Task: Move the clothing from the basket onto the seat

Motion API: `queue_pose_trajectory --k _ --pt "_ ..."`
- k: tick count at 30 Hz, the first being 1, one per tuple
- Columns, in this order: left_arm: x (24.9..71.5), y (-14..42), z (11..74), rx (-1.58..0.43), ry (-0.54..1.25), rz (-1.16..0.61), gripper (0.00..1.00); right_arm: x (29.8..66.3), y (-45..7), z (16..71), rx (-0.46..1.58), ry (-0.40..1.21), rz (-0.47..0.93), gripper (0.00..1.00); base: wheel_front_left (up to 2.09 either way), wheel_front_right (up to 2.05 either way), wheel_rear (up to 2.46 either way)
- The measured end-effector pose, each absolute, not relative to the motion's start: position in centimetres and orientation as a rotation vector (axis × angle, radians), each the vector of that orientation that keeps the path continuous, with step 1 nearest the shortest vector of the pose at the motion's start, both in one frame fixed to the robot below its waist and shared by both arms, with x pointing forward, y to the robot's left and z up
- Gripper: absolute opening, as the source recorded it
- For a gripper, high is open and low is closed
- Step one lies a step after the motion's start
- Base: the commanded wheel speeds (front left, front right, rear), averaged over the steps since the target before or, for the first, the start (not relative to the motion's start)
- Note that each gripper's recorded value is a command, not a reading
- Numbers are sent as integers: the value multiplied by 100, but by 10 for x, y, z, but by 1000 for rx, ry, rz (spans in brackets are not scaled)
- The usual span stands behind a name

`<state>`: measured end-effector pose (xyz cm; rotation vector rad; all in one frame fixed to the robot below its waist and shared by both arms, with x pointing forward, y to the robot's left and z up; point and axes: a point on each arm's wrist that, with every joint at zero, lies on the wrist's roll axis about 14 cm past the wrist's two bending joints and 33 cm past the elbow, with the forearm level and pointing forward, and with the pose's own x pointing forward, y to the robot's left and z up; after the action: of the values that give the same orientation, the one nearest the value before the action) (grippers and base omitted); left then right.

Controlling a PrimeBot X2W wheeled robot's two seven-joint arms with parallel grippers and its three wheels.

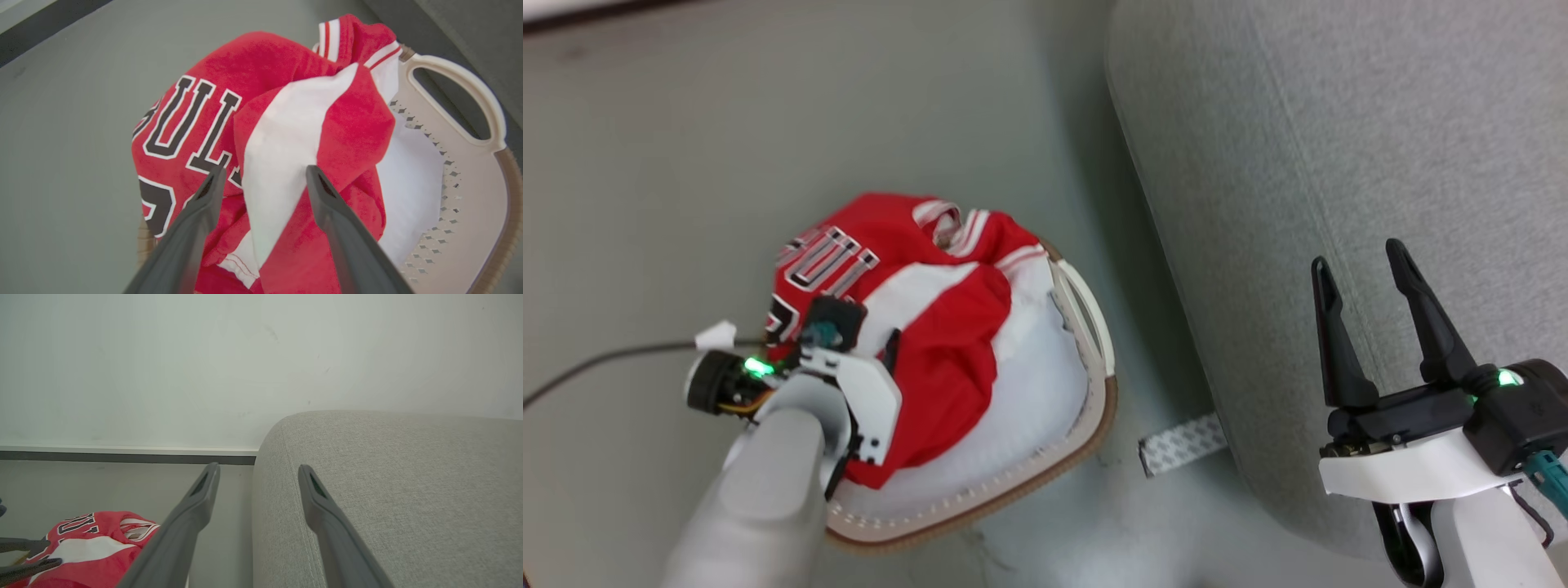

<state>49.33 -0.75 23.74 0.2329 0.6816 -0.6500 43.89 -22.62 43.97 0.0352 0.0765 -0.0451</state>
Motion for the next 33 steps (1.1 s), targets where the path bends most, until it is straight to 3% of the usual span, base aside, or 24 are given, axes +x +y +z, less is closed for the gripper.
queue_pose_trajectory --k 10,11,12,18,23,27,33 --pt "486 -17 174 173 867 -643 100 450 -229 399 30 167 -48 100 0 0 0" --pt "483 -18 171 160 881 -648 31 451 -228 396 30 172 -45 100 0 0 0" --pt "480 -19 170 150 889 -651 0 452 -227 395 32 173 -42 100 0 0 0" --pt "472 -25 189 88 873 -660 0 451 -224 402 36 156 -35 100 0 0 0" --pt "439 -17 210 46 878 -668 0 437 -215 409 49 156 -24 100 0 0 0" --pt "397 -49 252 -47 861 -779 0 425 -209 422 55 134 -11 100 0 0 0" --pt "383 -72 331 -138 729 -856 0 408 -193 443 60 93 29 100 0 0 0"
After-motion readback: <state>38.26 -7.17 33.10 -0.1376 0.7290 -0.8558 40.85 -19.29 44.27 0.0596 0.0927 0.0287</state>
